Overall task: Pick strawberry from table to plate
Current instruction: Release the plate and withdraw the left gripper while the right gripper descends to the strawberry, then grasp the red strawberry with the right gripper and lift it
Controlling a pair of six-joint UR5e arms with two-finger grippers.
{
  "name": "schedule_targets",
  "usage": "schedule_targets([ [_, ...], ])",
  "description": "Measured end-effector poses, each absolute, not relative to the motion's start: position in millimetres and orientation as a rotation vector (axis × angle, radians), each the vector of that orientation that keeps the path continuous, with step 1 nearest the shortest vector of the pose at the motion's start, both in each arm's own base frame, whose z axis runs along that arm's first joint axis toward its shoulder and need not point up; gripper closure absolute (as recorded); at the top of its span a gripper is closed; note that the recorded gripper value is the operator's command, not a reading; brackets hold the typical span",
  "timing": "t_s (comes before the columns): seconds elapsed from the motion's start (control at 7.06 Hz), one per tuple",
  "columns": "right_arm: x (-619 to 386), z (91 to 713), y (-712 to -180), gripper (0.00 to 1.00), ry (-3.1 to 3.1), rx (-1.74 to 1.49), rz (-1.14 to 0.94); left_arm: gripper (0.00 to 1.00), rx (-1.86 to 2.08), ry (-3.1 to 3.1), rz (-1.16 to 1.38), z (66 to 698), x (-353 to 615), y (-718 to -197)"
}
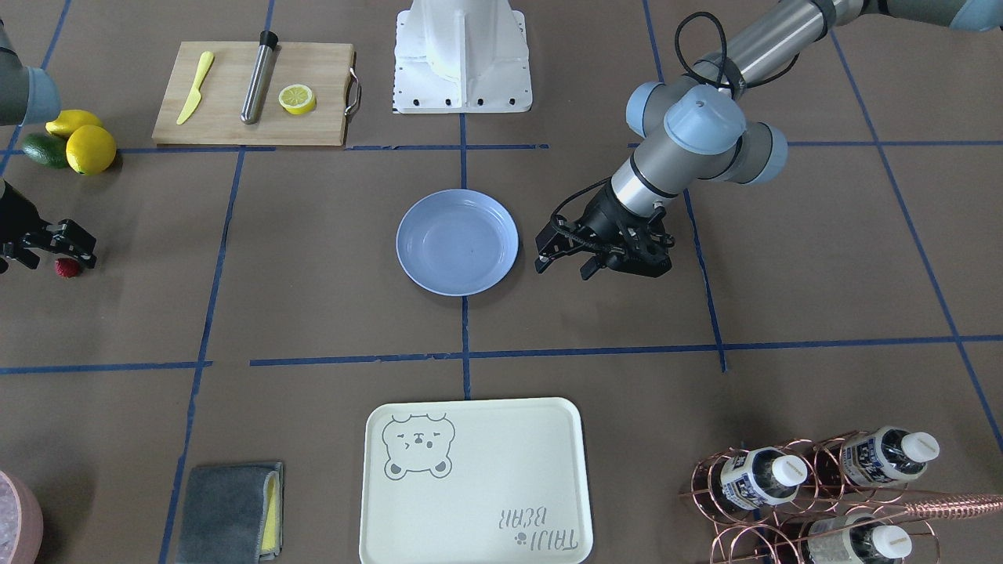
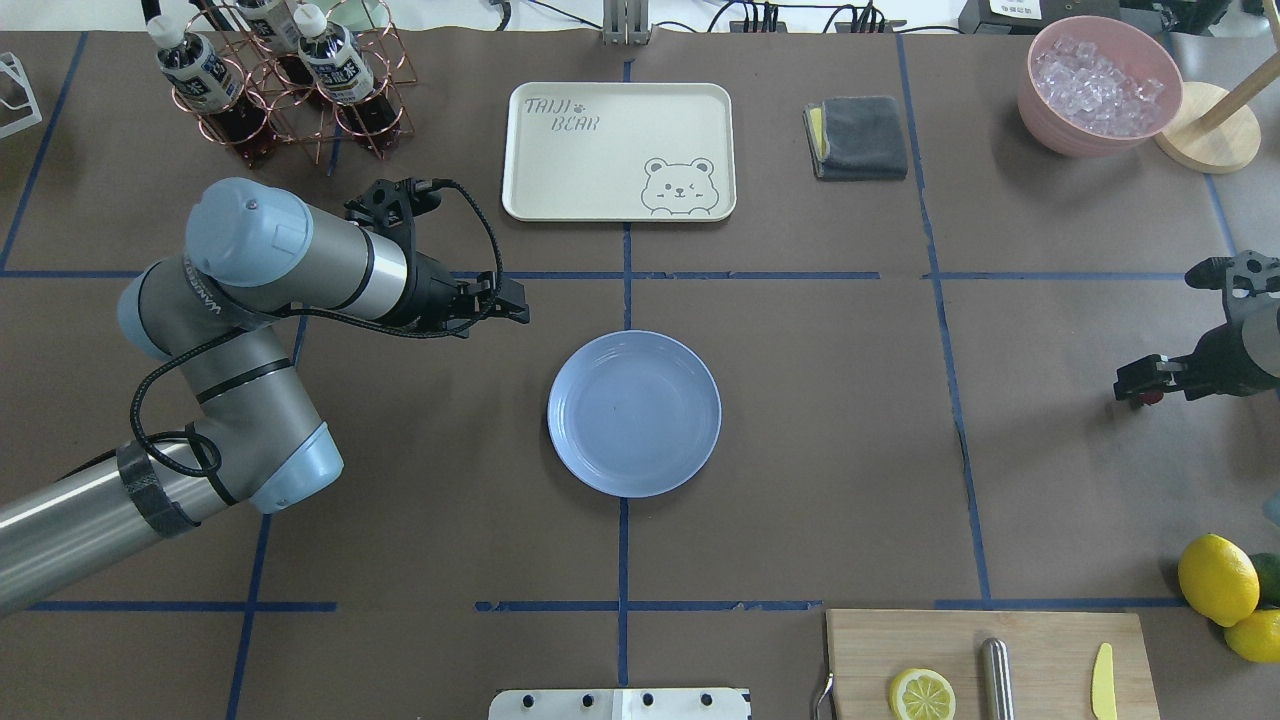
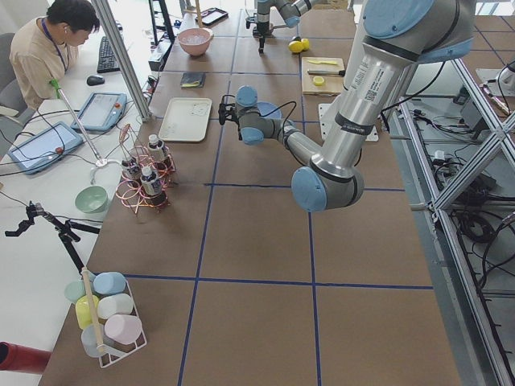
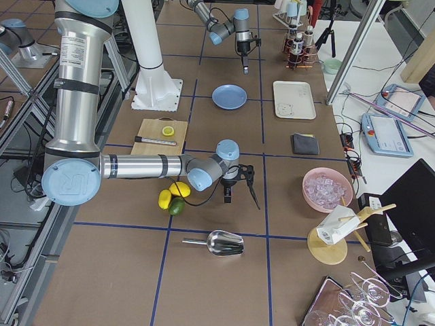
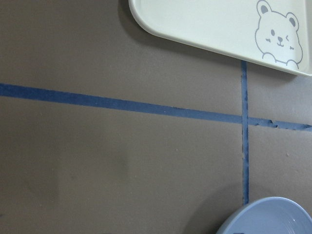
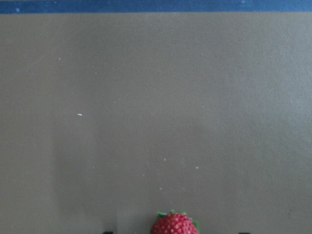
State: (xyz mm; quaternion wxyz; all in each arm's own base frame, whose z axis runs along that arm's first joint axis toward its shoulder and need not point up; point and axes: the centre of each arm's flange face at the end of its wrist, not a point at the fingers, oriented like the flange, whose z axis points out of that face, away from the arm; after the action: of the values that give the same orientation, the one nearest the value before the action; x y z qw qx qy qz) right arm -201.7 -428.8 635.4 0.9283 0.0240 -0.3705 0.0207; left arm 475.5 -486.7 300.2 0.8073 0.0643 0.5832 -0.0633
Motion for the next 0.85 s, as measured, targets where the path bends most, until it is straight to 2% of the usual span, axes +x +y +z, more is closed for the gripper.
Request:
schedule_targets([
  [0.14, -203.2, 634.8, -430.5, 1.00, -0.760, 0.050, 0.043, 0.13, 0.141, 1.249, -0.138, 299.6, 472.7, -488.2],
  [0.57, -204.8, 619.6, -432.6, 1.00, -0.779, 0.066, 0.035, 0.13, 0.177, 1.239, -0.160, 310.3, 436.8, -498.6],
  [0.85, -215.2, 549.8, -434.7, 1.00, -0.862, 0.107, 0.075, 0.13, 0.293, 1.153, -0.082, 365.0, 367.6, -502.9],
])
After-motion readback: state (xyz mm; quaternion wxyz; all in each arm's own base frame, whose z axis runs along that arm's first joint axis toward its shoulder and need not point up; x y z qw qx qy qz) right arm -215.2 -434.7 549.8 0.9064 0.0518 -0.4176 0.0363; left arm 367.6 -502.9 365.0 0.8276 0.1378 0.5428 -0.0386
